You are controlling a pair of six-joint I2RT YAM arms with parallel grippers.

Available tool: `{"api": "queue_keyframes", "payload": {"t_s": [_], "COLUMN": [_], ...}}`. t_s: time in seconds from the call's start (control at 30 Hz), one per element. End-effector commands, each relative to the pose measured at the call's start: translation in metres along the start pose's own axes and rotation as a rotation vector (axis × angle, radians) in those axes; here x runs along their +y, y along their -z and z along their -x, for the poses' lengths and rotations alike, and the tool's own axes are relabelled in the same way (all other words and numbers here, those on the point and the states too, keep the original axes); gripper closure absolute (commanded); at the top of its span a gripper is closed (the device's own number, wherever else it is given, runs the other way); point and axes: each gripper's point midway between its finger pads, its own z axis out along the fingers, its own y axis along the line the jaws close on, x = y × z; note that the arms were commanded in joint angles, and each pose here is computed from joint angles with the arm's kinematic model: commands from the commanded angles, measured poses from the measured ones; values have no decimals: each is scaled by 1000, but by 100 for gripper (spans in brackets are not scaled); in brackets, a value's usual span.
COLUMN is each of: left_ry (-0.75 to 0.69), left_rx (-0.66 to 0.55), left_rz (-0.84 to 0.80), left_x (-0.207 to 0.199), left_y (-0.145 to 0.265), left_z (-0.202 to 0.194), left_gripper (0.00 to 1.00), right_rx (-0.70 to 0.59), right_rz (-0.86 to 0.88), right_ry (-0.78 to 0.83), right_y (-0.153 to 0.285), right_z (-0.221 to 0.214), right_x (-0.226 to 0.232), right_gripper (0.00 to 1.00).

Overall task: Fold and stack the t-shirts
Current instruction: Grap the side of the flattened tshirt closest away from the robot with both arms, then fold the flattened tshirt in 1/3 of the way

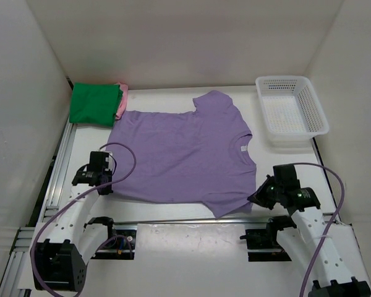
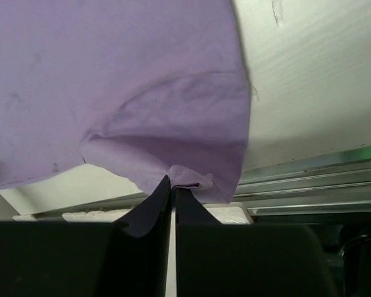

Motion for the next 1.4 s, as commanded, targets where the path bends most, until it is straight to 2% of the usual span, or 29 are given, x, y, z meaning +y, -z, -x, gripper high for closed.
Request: {"api": "queue_keyframes", "payload": {"t_s": [0.0, 0.07, 0.13, 0.17, 0.2, 0.23, 0.27, 0.33, 0.47, 0.5, 0.67, 1.03, 1.2, 1.3, 1.33, 1.37], "left_ry": [41, 62, 64, 71, 72, 66, 71, 78, 68, 73, 63, 54, 45, 46, 44, 59], "left_rx": [-41, -85, -102, -143, -145, -112, -138, -124, -64, -86, -38, -2, 28, 26, 30, 15], "left_rz": [-24, -55, -87, -95, -95, -82, -81, -63, -11, 3, 51, 82, 82, 111, 123, 146], "left_x": [2, 1, -4, -3, -3, -2, -1, 2, 6, 8, 11, 13, 11, 15, 17, 25], "left_y": [9, 17, 19, 25, 25, 14, 17, 4, -26, -28, -56, -70, -79, -81, -84, -83], "left_z": [17, 37, 58, 80, 90, 97, 118, 141, 160, 174, 185, 185, 179, 185, 186, 195], "left_gripper": [90, 90, 90, 89, 88, 88, 90, 90, 90, 90, 90, 90, 76, 70, 55, 49], "right_rx": [-135, -222, -239, -206, -257, -262, -229, -242, -260, -258, -224, -149, -126, -120, -126, -135], "right_rz": [8, 20, 27, 3, 50, 53, 28, 34, -2, -8, -43, -51, -83, -110, -106, -112], "right_ry": [77, 116, 137, 155, 179, 193, 210, 258, 346, 376, 381, 441, 444, 449, 450, 451], "right_y": [23, 35, 31, 21, 26, 23, 8, -4, -21, -25, -53, -94, -106, -109, -105, -106], "right_z": [34, 60, 82, 90, 110, 120, 126, 151, 191, 198, 225, 246, 253, 261, 263, 267], "right_x": [19, 36, 55, 60, 83, 92, 97, 119, 145, 149, 156, 167, 166, 168, 171, 172], "right_gripper": [100, 100, 100, 100, 100, 100, 100, 100, 100, 100, 100, 100, 100, 82, 77, 71]}}
